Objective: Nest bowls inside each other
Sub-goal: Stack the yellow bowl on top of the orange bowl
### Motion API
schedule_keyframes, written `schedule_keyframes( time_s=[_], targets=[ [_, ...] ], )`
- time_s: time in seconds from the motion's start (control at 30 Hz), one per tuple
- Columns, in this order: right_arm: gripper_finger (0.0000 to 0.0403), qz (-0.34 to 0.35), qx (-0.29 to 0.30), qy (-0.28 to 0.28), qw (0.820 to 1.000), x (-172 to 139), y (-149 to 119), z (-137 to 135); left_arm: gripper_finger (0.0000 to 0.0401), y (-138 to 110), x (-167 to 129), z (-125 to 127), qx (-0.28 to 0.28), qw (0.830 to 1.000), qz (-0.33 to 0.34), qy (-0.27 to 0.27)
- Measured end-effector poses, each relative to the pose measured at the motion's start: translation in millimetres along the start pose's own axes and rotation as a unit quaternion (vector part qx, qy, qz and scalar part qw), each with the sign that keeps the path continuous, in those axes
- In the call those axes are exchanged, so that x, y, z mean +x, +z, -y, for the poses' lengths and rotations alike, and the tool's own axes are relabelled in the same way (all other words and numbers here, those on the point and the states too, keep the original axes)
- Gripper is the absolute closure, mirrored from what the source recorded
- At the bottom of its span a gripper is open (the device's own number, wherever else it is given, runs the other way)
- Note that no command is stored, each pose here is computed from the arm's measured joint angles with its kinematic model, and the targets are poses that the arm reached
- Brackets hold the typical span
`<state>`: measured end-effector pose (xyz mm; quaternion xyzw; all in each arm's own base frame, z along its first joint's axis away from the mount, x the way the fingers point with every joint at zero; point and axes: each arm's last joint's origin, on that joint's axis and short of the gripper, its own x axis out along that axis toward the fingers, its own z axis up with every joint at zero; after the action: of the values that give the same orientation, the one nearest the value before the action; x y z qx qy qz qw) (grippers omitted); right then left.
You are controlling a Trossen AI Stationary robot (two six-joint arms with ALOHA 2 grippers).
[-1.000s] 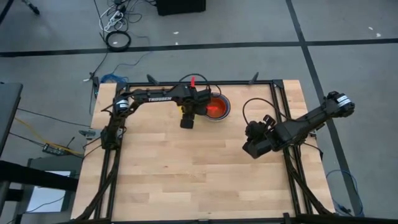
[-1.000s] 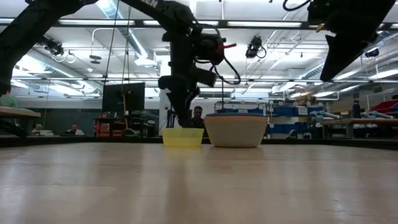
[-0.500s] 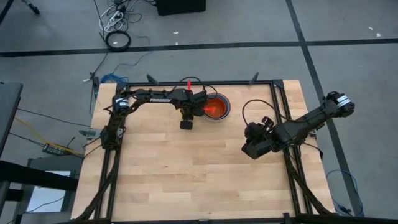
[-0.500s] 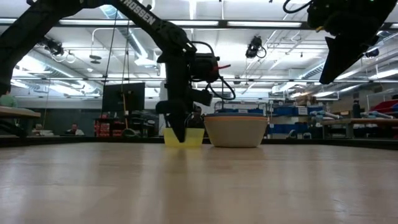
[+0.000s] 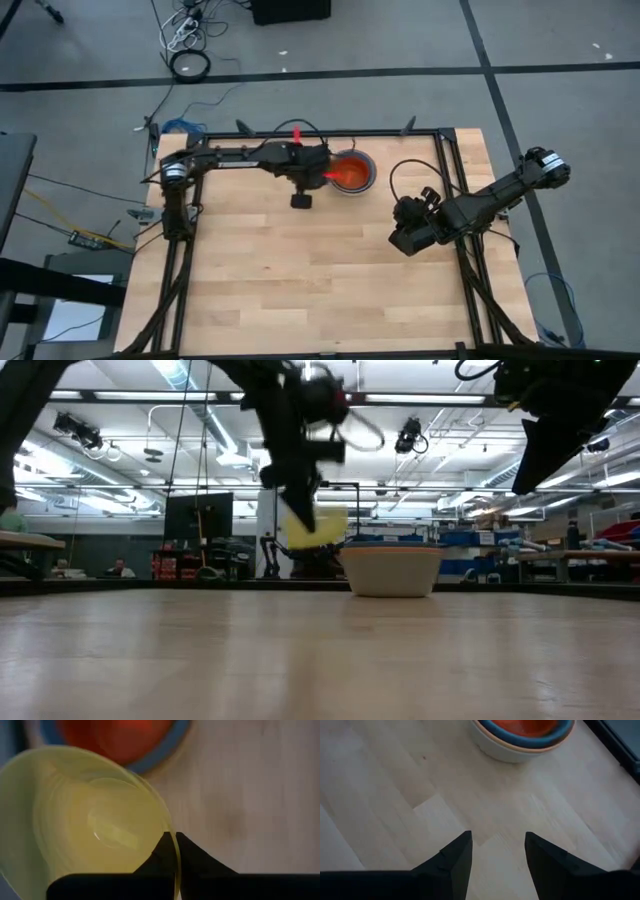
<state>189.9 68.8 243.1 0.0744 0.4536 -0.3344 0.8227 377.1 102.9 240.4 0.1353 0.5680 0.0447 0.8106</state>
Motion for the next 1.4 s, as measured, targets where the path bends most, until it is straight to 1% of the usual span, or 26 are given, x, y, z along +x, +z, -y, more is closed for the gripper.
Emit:
schedule_keyframes(
  time_s=[0.1,0.23,0.37,0.43,0.57,0.63,0.77,0.83,1.0,1.17,1.27,1.4],
  targets=[
    [0.0235,0.000,0.000,0.000,1.000,0.0,0.0,0.0,0.0398,11.8,-15.8,1.5,0.002,0.998,0.060,0.021],
    [0.0236,0.000,-0.001,0.000,1.000,0.0,0.0,0.0,0.0398,19.7,-20.1,-0.3,-0.001,0.997,0.076,0.021],
    [0.0236,0.000,-0.005,-0.001,1.000,0.0,0.0,0.1,0.0398,29.0,-21.2,-4.2,-0.006,0.992,0.123,0.017],
    [0.0237,0.000,-0.005,-0.001,1.000,0.0,0.0,0.1,0.0398,36.4,-19.1,-4.3,-0.006,0.988,0.156,0.021],
    [0.0237,0.000,-0.005,-0.001,1.000,0.0,0.0,0.1,0.0398,43.5,-13.6,-4.9,-0.007,0.982,0.186,0.020],
    [0.0237,0.000,-0.005,-0.001,1.000,0.0,-0.1,0.2,0.0398,43.8,-10.2,-4.2,-0.008,0.982,0.186,0.012],
    [0.0238,0.001,-0.008,-0.002,1.000,0.0,-0.1,0.3,0.0396,48.5,0.3,-4.2,-0.029,0.980,0.197,0.020],
    [0.0238,0.001,-0.008,-0.001,1.000,0.0,0.0,0.1,0.0388,55.1,0.7,-7.0,-0.039,0.972,0.230,0.032],
    [0.0239,0.000,-0.010,-0.002,1.000,0.1,-0.2,0.4,0.0355,63.4,-1.9,-11.5,-0.065,0.957,0.278,0.047],
    [0.0238,0.000,-0.010,-0.003,1.000,0.1,-0.4,0.6,0.0343,65.4,3.0,-15.5,-0.081,0.955,0.281,0.050],
    [0.0239,-0.001,-0.011,-0.004,1.000,0.1,-0.4,0.7,0.0342,64.4,8.5,-14.6,-0.081,0.958,0.272,0.046],
    [0.0239,0.000,-0.011,-0.004,1.000,0.1,-0.4,0.7,0.0342,64.2,16.9,-11.6,-0.086,0.959,0.269,0.014]
  ],
)
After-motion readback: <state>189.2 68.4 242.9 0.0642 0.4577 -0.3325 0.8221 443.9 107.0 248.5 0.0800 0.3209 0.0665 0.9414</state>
